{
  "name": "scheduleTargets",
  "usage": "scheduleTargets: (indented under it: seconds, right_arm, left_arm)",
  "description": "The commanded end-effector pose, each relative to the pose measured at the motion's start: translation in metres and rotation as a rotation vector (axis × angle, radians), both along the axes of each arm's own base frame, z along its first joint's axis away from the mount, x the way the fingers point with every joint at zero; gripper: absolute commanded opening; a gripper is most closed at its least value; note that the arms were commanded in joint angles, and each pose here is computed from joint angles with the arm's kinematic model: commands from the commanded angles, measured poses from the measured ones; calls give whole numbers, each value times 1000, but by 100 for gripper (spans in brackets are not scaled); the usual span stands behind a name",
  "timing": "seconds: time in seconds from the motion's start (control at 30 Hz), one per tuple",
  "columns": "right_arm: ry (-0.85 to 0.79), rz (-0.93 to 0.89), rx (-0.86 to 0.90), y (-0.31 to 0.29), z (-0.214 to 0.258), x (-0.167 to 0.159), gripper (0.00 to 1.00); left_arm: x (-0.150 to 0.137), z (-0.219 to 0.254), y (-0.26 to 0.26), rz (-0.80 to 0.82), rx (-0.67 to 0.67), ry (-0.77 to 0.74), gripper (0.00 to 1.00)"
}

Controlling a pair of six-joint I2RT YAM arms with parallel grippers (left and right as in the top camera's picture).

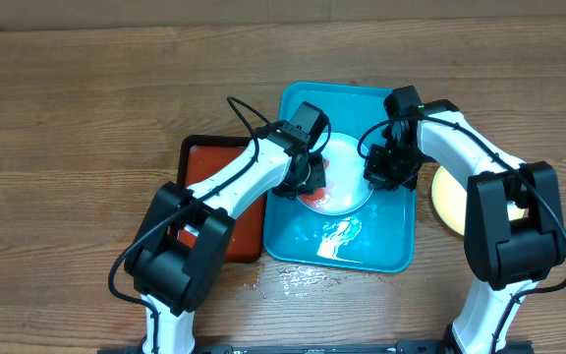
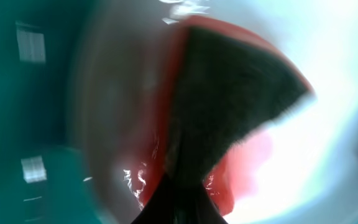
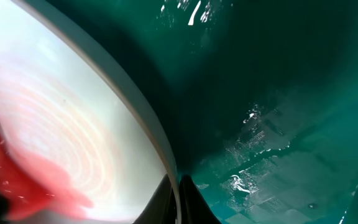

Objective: Clean dirty plates on tray and stack at the side
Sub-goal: 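Carry the sponge onto the white plate with the left gripper, then scrub the white plate with the sponge while the right gripper holds it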

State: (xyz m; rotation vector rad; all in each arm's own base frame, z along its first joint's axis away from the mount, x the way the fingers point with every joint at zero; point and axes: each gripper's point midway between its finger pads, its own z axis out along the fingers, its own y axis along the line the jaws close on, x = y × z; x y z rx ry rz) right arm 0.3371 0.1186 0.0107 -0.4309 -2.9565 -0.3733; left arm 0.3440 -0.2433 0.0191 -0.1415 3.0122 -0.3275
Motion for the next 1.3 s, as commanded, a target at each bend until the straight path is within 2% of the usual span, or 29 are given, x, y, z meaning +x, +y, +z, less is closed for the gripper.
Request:
scheduleTargets:
  seconds: [0.0, 0.1, 0.2, 0.33, 0.43, 0.53, 0.77, 0.9, 1.03, 1.27]
  right_arm:
    - [-21, -13, -30, -4, 5, 1, 4]
    - [-20, -13, -31, -4, 5, 1, 4]
    - [-20, -14, -31, -4, 5, 1, 4]
    - [-20, -13, -31, -4, 5, 0, 4]
    - [-20, -13, -31, -4, 5, 0, 4]
    - [-22, -12, -39, -6, 5, 1, 4]
    - [-27, 6, -45, -7, 4, 1, 4]
    - [-29, 6, -44, -7, 4, 1, 4]
    - [-28, 6, -44, -7, 4, 1, 4]
    - [-29, 6, -44, -7, 4, 1, 4]
  left_arm:
    - [25, 1, 48, 57, 258, -126, 4]
    - [29, 3, 66, 44, 340, -149, 4]
    - [35, 3, 62, 30, 308, -163, 4]
    - [40, 4, 18, -55, 87, -161, 4]
    - [30, 6, -25, -115, -126, -111, 4]
    - [19, -1, -57, -153, -275, -48, 4]
    - [-16, -27, -95, -190, -494, 174, 4]
    - [-25, -14, -112, -246, -599, 197, 4]
    - [-27, -20, -105, -231, -554, 210, 4]
    - [-24, -52, -24, -21, -115, 247, 4]
